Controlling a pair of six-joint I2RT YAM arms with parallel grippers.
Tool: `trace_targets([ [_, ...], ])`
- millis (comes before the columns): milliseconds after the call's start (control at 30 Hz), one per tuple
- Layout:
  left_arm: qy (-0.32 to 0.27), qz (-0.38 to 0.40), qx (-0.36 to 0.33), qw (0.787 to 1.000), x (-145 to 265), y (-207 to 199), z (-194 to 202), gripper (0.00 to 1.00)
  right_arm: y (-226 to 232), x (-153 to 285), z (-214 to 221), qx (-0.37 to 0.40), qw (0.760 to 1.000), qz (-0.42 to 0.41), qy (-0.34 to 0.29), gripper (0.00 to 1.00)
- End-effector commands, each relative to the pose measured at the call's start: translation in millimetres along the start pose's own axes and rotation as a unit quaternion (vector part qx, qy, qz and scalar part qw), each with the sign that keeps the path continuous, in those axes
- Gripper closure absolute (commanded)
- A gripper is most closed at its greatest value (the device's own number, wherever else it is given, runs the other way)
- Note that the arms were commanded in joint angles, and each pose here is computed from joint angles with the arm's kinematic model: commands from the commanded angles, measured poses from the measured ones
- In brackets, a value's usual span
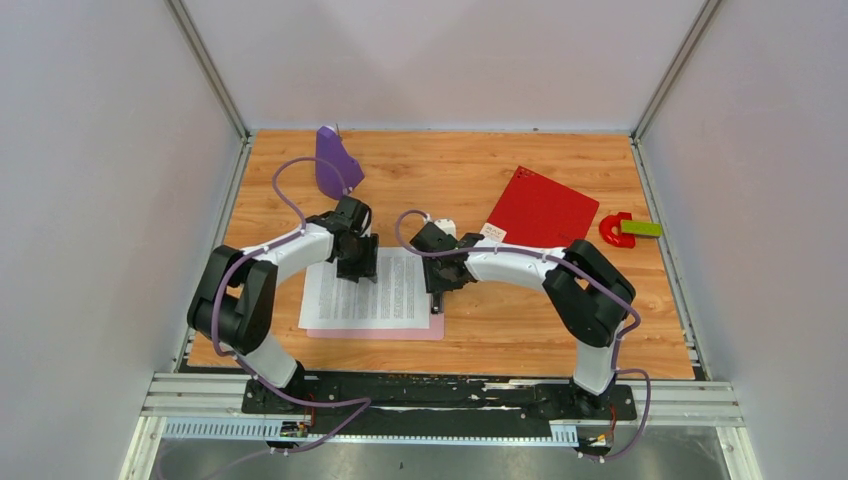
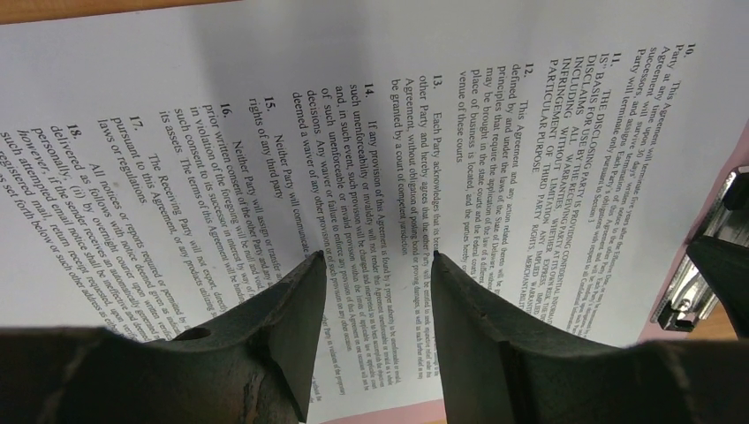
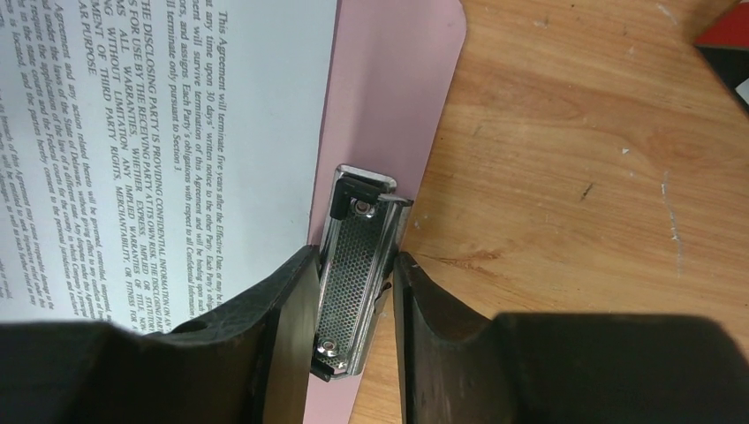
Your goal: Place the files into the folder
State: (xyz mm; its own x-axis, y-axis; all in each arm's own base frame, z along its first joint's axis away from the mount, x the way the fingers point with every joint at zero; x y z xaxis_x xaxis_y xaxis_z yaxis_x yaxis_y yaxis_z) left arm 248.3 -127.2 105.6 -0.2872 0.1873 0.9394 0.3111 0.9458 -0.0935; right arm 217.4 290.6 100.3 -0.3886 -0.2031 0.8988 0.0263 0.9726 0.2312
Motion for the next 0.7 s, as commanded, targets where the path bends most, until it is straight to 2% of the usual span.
trace_targets([
  [0, 0.043, 0.038, 0.018, 0.998, -2, -8, 23, 0.45, -25, -18, 29, -0.005, 0.996, 0.055, 0.063, 0.85],
  [167, 0.039, 0.038, 0.02, 0.998, -1, -9, 30, 0.46, -27, -24, 32, -0.023, 0.997, 0.024, 0.068, 0.99],
  [667, 0.043, -0.01, 0.003, 0.999, -4, 1, 35, 0.47, -48, -25, 33, -0.062, 0.996, -0.038, 0.052, 1.0],
])
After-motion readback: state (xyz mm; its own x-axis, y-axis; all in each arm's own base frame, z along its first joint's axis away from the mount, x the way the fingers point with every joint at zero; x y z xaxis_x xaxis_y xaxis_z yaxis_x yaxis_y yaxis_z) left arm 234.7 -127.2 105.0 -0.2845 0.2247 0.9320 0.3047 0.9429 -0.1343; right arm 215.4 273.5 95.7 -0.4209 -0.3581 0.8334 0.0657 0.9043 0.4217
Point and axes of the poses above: each gripper's point midway between its finger pads, its own x axis back along the fingers, its own y axis along the line the jaws close on, z = x × y, the point moved 9 cm from there along x, back along the fingers, and after that the axes turned 15 degrees about -x, right-handed, at the moved point
